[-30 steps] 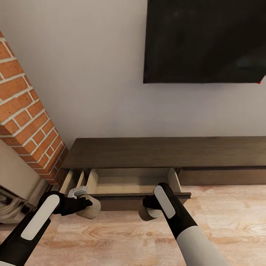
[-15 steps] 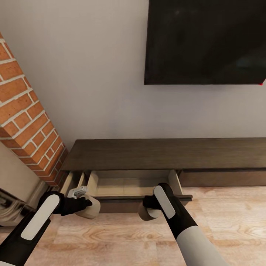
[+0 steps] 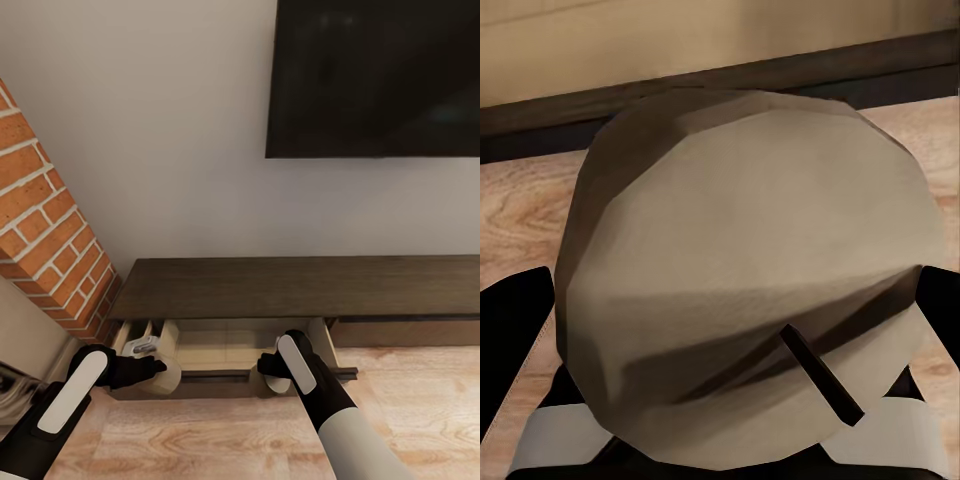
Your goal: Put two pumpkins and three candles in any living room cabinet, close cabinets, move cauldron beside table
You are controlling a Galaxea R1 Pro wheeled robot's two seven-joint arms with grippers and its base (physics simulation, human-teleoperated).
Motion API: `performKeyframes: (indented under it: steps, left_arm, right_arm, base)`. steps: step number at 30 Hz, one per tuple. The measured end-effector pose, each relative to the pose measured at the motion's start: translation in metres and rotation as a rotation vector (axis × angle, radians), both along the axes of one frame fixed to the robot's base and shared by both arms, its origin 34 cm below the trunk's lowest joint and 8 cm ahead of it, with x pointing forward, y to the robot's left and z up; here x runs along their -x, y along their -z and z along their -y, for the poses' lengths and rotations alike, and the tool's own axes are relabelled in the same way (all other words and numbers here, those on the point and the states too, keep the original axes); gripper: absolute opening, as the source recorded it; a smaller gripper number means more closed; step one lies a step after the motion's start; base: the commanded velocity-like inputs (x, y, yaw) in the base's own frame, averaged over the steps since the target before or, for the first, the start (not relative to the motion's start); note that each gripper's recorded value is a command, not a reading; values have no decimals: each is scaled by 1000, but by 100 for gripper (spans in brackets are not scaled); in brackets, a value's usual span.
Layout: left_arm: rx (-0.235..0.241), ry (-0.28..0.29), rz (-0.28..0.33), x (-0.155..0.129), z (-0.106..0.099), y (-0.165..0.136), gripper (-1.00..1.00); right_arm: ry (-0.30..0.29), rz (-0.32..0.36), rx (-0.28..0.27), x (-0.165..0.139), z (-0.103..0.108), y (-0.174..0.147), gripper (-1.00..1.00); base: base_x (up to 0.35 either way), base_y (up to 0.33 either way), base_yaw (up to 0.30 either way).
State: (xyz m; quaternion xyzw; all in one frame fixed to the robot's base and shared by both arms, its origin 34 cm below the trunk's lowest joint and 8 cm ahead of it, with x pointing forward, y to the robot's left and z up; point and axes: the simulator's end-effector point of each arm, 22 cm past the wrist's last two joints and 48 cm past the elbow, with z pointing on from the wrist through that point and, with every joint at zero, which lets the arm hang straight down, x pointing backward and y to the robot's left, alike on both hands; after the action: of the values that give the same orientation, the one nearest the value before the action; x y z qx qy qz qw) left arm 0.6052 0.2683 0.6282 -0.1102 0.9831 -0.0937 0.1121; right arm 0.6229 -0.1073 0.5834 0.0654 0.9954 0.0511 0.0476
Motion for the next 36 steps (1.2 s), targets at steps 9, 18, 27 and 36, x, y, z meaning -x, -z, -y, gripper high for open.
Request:
performKeyframes:
  steps: [9,18,27,36]
  left_arm:
    - [-3,0,0,0,-1,0,-100]
    - [-1,1,0,0,0,0,-100]
    - [0,-1,0,0,1,0,-100]
    - [5,-16,23,-5,8,0,-100]
  right_arm:
    - [2,0,-4,0,-1,0,-100]
    - [-1,5,-26,-1,-6,-1,-100]
    - [-61,138,7,-16,-36,-8,-100]
    - [-85,184,22,-20,-45,-10,-100]
  base:
    - [133,117,-19]
    - [92,43,-81]
    - [51,3,-1]
    - [17,0,0]
